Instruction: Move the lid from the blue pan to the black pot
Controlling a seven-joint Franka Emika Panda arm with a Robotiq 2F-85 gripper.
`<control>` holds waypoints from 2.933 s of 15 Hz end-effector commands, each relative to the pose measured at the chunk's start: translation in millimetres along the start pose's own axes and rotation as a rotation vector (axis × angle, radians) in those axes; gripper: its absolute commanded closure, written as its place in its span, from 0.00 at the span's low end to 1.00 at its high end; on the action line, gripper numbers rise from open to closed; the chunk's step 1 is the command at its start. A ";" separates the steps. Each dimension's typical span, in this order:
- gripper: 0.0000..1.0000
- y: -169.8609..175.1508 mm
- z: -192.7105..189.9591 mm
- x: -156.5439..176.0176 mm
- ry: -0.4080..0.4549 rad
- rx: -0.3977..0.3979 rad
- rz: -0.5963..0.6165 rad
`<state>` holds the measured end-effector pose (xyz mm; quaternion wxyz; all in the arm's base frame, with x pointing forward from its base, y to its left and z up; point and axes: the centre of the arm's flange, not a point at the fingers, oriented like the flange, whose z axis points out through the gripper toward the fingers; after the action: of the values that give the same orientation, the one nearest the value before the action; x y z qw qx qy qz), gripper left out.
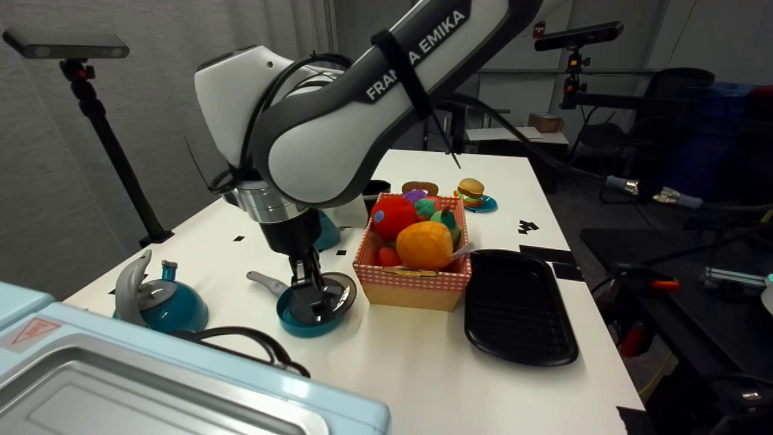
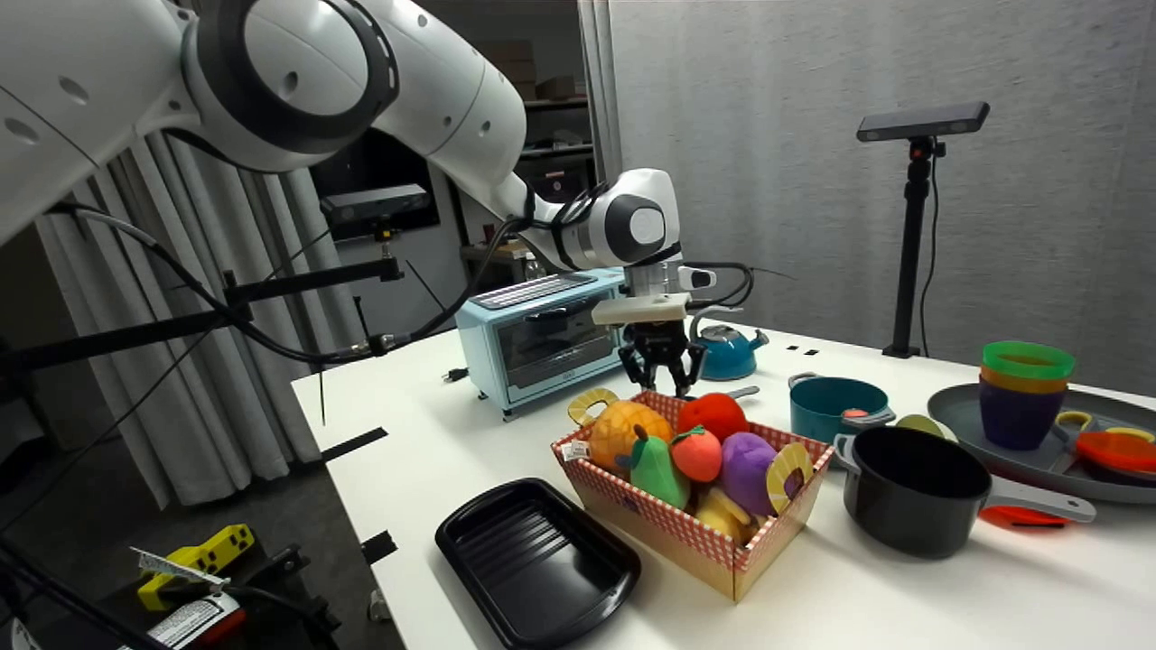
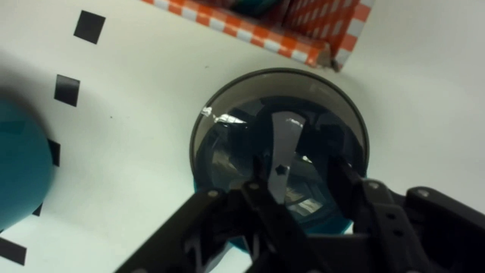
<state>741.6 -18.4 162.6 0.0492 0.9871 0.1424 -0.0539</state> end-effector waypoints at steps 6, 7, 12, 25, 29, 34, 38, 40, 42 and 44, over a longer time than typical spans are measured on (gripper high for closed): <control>0.96 12.3 0.2 16.8 0.009 0.021 0.003; 0.96 11.9 0.4 17.0 0.009 0.027 0.006; 0.96 13.0 0.9 19.6 0.037 0.011 0.012; 0.96 44.2 -131.5 -37.4 0.148 -0.039 0.082; 0.96 71.8 -149.8 -70.2 0.156 -0.028 0.167; 0.96 127.2 -145.1 -107.2 0.161 0.000 0.308; 0.96 177.8 -126.1 -130.9 0.155 0.042 0.446; 0.96 200.7 -116.1 -141.6 0.149 0.062 0.523; 0.96 218.8 -105.6 -149.2 0.142 0.072 0.588; 0.96 231.9 -92.5 -150.8 0.126 0.068 0.639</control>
<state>669.2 -256.0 304.3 0.0249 0.9905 -0.1342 0.0147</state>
